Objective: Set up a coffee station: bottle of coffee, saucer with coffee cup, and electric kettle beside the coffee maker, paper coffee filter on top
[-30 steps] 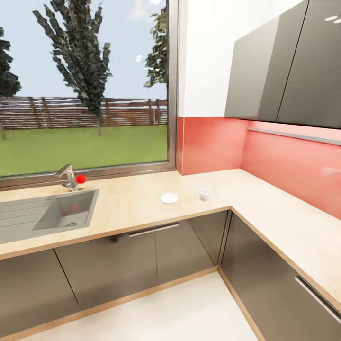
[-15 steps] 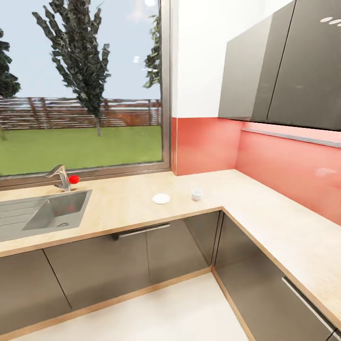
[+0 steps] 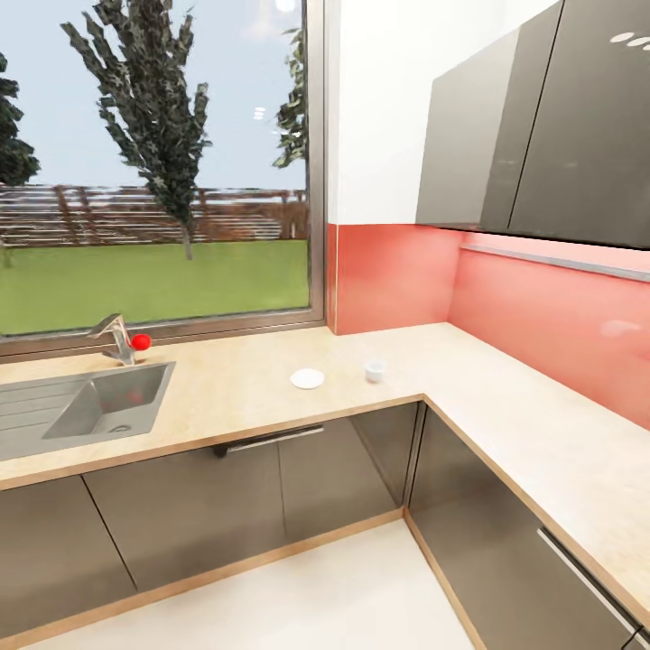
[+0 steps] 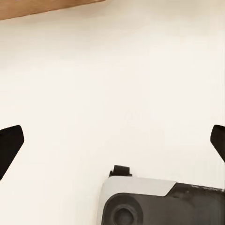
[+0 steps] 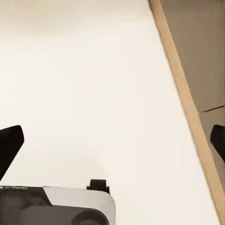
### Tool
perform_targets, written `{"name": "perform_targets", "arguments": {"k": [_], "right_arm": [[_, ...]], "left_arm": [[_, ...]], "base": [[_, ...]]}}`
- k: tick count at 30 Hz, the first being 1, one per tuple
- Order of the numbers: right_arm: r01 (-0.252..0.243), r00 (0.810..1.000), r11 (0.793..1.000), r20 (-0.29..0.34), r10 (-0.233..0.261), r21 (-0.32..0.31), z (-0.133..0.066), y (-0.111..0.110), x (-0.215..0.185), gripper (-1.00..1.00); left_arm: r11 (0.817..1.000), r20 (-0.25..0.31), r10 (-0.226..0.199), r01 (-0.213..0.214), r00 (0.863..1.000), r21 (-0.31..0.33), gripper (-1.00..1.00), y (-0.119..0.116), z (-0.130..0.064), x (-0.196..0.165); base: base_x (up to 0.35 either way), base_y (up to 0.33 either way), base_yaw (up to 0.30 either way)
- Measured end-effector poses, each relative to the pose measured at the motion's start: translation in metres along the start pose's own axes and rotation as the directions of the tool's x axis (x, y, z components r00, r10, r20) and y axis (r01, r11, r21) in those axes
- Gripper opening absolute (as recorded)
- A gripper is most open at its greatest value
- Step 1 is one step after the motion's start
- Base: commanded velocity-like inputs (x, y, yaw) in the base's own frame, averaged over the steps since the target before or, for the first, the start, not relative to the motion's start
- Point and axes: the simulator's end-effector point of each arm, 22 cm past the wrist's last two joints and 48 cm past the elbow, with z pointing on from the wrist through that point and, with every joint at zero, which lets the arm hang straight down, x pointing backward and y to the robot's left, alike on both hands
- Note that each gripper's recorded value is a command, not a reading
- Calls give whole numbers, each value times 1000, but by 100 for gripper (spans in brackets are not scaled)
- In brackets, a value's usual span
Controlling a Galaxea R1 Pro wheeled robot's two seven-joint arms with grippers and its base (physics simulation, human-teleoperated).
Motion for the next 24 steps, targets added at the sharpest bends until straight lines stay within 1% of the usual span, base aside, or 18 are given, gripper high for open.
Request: {"name": "perform_targets", "arguments": {"k": [1,3,6,7,10,11,13,14,15,16,17,18,19,20,21,22,23,24], "right_arm": [[1,1000,1000,16,-1,-2,1,3,-6,100],[14,997,1000,78,-12,-17,5,16,-34,100],[73,982,996,177,-62,-54,14,40,-95,100],[84,979,995,193,-71,-60,16,44,-106,100],[116,956,989,281,-87,-88,20,70,-169,100],[119,952,989,294,-87,-91,20,74,-178,100],[124,937,987,340,-84,-98,20,83,-214,100],[125,932,987,352,-82,-100,20,86,-224,100],[126,923,987,377,-79,-102,19,90,-243,100],[127,912,987,403,-76,-102,17,93,-265,100],[128,895,987,439,-74,-94,15,91,-296,100],[129,883,988,464,-74,-89,12,89,-317,100],[131,857,988,509,-73,-80,6,87,-358,100],[132,842,988,535,-72,-75,1,85,-382,100],[133,833,989,549,-72,-72,-1,84,-395,100],[134,828,989,556,-72,-71,-3,84,-401,100],[134,815,989,575,-71,-68,-7,83,-419,100],[135,810,989,582,-72,-67,-9,83,-426,100]], "left_arm": [[1000,28,-5,5,1000,5,100,-2,1,-14],[999,141,-24,20,990,31,100,-13,2,-69],[997,290,-55,35,956,75,100,-27,-7,-144],[996,311,-60,36,948,82,100,-29,-10,-155],[991,425,-92,42,900,124,100,-39,-28,-216],[990,446,-98,43,890,132,100,-41,-32,-227],[986,518,-123,47,846,157,100,-46,-49,-267],[985,535,-129,47,835,163,100,-47,-54,-277],[984,561,-137,47,816,172,100,-48,-63,-293],[983,579,-144,47,802,179,100,-49,-70,-307],[981,596,-153,49,788,187,100,-48,-81,-329],[980,606,-160,53,779,191,100,-47,-89,-347],[977,610,-176,61,772,205,100,-41,-108,-389],[975,631,-182,57,754,213,100,-42,-120,-409],[973,641,-185,49,745,224,100,-43,-133,-434],[973,647,-186,46,740,228,100,-43,-139,-445],[970,648,-186,36,739,239,100,-46,-150,-468],[970,649,-186,32,738,242,100,-48,-154,-477]], "base": [[0,0,0],[0,0,0],[0,0,0],[0,0,0],[0,0,0],[0,0,0],[0,0,0],[0,0,0],[0,0,0],[0,0,0],[0,0,0],[0,0,0],[0,0,0],[0,0,0],[0,0,0],[0,0,0],[0,0,0],[0,0,0]]}}
